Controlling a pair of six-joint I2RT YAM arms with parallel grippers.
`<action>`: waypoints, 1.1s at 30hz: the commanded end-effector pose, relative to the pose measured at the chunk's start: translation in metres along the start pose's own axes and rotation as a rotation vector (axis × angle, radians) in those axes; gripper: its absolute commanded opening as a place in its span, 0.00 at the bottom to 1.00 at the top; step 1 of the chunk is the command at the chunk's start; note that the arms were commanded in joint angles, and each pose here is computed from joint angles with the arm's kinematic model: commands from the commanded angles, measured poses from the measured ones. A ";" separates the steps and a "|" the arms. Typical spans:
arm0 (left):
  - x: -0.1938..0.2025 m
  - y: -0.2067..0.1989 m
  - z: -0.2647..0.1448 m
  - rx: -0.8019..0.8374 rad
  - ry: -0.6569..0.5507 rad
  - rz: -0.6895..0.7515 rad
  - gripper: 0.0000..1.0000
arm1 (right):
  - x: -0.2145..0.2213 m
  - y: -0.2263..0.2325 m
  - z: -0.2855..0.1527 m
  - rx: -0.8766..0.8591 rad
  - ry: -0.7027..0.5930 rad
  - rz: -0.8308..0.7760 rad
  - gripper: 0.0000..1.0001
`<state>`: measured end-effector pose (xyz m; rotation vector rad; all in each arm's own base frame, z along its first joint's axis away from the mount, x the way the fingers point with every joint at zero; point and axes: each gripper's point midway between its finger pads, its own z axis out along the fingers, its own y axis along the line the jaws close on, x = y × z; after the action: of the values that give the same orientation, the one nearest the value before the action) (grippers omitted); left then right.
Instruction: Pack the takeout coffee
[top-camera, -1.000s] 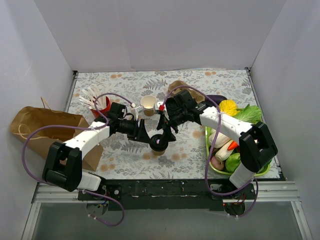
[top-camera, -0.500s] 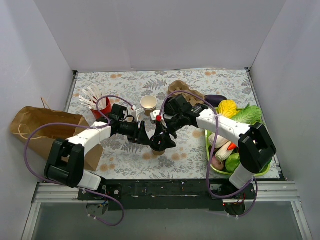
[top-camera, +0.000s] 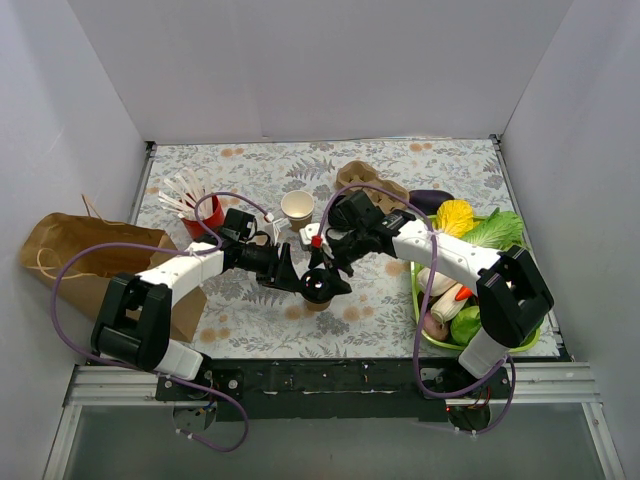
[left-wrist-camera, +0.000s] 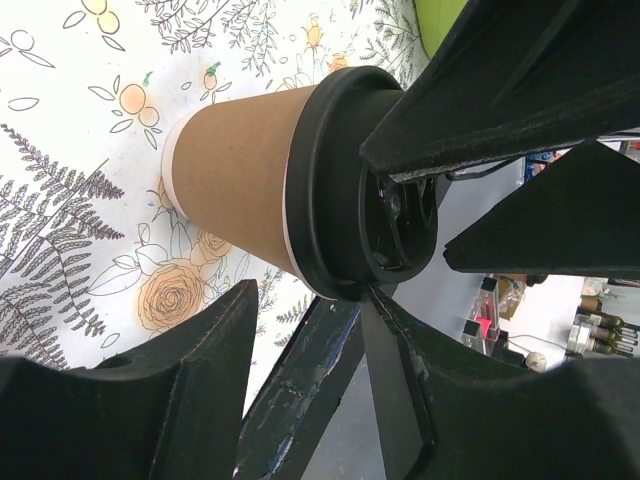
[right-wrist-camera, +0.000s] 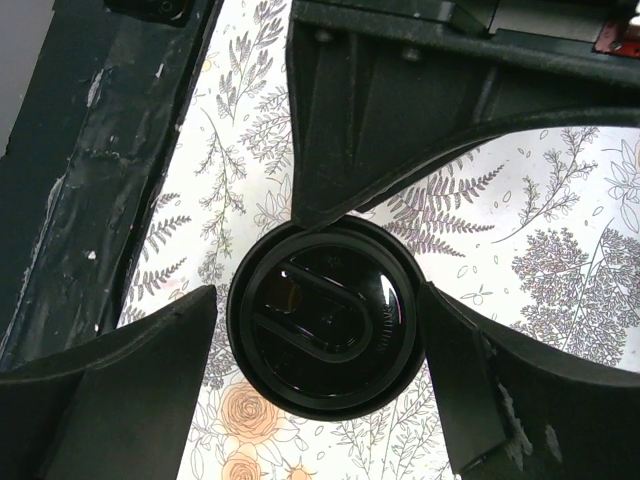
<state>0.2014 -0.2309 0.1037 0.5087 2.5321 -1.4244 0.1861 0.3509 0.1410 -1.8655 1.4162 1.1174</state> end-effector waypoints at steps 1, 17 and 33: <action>-0.001 -0.002 0.000 0.025 -0.003 0.022 0.44 | -0.002 0.006 -0.002 -0.031 -0.002 -0.050 0.88; 0.006 0.000 0.004 0.069 0.026 0.010 0.43 | 0.023 0.009 0.002 -0.050 0.062 -0.082 0.79; 0.008 0.013 0.009 0.081 0.037 -0.064 0.40 | 0.044 0.025 0.007 -0.132 0.096 -0.006 0.73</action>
<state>0.1966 -0.2350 0.0975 0.4960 2.5327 -1.5927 0.1802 0.3428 0.1285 -1.9794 1.2959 1.0871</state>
